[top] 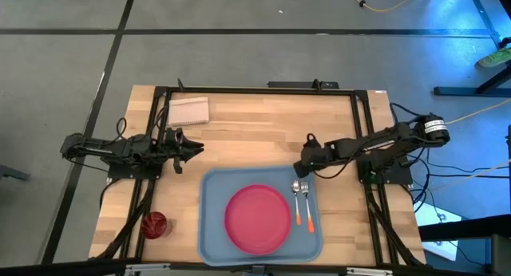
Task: Pick and place plate/cup/fork/spoon on tray
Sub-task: Adjust the blue tray, then put the red cup on the blue tray to the top left of the red plate
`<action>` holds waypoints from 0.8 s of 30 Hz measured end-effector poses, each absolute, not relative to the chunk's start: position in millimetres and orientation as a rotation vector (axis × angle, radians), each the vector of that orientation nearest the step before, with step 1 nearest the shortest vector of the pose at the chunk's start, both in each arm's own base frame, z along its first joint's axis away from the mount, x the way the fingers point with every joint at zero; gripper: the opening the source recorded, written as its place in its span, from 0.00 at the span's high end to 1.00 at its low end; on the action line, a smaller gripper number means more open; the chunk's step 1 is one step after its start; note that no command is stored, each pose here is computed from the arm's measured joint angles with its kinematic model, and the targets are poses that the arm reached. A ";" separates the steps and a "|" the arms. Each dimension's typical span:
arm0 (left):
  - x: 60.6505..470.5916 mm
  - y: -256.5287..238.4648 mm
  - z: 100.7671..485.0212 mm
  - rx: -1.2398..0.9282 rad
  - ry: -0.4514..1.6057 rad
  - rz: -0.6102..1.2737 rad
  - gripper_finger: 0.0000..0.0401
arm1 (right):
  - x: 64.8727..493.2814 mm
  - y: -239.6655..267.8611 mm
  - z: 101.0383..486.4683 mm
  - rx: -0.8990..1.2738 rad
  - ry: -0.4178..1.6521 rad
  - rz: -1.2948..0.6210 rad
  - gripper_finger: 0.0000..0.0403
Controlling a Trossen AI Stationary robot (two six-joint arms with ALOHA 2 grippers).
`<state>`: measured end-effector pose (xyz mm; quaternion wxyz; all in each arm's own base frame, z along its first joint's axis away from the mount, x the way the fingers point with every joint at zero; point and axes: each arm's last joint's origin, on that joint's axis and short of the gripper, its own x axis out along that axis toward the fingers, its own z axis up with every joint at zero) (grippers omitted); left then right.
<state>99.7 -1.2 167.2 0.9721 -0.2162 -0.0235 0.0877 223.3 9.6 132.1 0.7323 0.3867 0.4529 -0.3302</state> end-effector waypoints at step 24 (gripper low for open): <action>99.7 -1.3 167.2 -0.437 -0.047 0.177 0.77 | 223.4 2.4 143.1 0.757 1.015 -0.701 0.91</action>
